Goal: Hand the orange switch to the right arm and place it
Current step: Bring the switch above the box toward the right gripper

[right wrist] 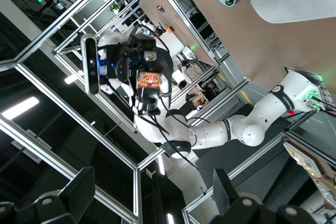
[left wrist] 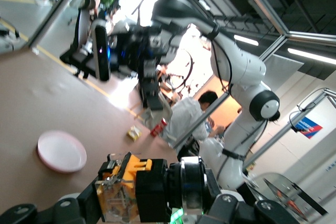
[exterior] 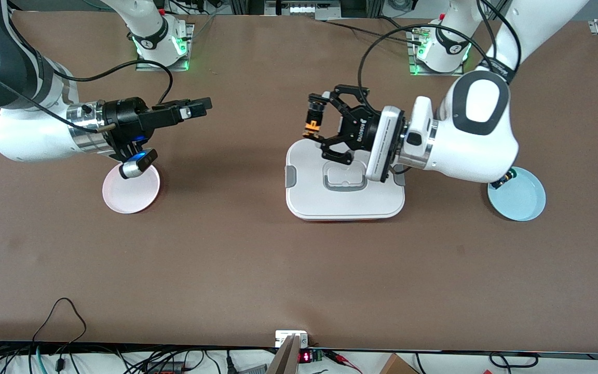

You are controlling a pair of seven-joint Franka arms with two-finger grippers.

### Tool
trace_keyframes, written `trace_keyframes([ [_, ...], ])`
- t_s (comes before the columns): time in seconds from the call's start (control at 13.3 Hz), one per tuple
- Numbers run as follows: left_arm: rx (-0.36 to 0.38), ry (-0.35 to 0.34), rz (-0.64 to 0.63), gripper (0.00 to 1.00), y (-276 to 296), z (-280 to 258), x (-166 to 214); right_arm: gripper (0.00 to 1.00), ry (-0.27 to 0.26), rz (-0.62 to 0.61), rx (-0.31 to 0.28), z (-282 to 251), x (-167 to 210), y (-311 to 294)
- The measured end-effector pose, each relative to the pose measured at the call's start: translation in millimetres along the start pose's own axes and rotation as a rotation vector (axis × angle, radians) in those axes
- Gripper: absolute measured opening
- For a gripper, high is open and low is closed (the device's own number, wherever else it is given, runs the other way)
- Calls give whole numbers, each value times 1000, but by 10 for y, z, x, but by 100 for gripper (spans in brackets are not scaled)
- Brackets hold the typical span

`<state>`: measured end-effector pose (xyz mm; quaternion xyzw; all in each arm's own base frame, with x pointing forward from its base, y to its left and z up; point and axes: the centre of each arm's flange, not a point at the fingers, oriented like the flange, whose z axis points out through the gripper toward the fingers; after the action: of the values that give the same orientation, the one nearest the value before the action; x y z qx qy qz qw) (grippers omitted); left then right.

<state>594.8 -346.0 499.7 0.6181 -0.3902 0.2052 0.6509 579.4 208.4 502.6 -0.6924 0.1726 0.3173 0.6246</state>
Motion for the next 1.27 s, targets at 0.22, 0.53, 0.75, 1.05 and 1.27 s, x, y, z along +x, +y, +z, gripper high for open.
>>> trace_keyframes([
  [0.22, 95, 83, 22, 74, 152, 617, -63, 100, 13, 20, 22, 180, 50, 31],
  [0.53, 111, 115, -8, 74, 277, 963, -124, 100, 34, 29, 23, 578, 63, 29],
  [0.75, 116, 119, -10, 74, 258, 925, -120, 100, 37, 39, 33, 572, 91, 41],
  [1.05, 116, 119, -10, 74, 256, 923, -120, 100, 19, 105, 69, 609, 105, 29],
  [1.27, 117, 119, -11, 74, 256, 923, -121, 100, 6, 116, 60, 711, 86, 41],
])
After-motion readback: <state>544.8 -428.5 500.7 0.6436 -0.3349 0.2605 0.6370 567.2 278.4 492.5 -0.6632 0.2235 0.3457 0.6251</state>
